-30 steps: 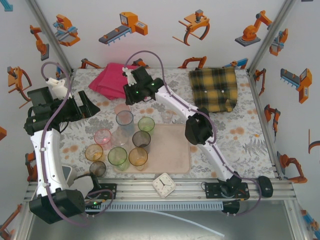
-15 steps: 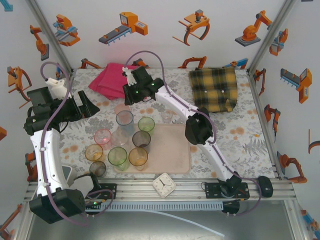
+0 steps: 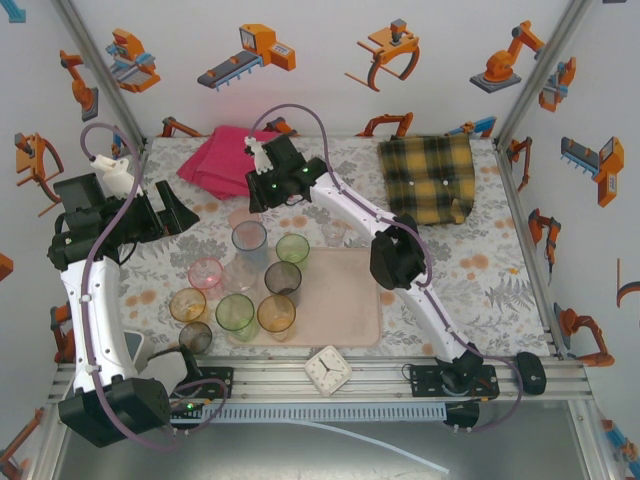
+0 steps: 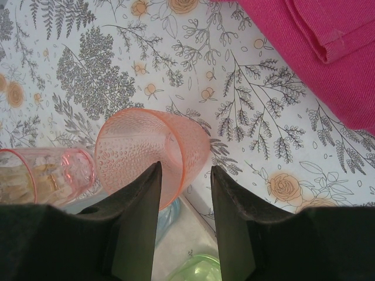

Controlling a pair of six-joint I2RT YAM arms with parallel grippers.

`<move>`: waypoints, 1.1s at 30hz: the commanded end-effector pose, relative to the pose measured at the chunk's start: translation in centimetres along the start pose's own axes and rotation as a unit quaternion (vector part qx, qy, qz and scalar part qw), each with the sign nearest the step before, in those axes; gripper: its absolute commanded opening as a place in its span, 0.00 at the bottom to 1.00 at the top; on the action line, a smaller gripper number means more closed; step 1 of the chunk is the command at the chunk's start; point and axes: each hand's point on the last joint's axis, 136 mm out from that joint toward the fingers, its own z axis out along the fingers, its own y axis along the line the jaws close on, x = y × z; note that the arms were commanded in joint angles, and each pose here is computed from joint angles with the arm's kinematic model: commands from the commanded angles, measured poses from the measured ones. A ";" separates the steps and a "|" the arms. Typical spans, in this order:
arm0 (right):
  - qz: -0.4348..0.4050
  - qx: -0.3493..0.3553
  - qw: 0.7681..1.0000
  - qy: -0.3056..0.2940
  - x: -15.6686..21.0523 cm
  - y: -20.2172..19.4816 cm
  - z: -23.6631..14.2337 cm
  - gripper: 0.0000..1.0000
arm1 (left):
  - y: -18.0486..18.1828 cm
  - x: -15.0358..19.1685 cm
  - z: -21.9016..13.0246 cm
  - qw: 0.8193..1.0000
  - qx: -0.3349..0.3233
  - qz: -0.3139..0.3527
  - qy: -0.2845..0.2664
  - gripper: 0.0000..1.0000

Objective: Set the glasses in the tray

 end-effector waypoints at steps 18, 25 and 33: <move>-0.002 -0.005 1.000 0.021 1.0 0.2 0.1 0.36 | 0.1 0.0 0.1 1.000 0.006 -0.004 -0.002 0.97; -0.001 -0.006 0.999 0.031 1.6 0.1 0.5 0.37 | 0.1 -0.2 0.2 1.000 0.006 -0.005 -0.002 0.97; -0.002 0.004 0.999 0.038 2.0 -0.4 0.8 0.35 | 0.1 -0.1 0.2 1.000 0.006 -0.004 -0.002 0.97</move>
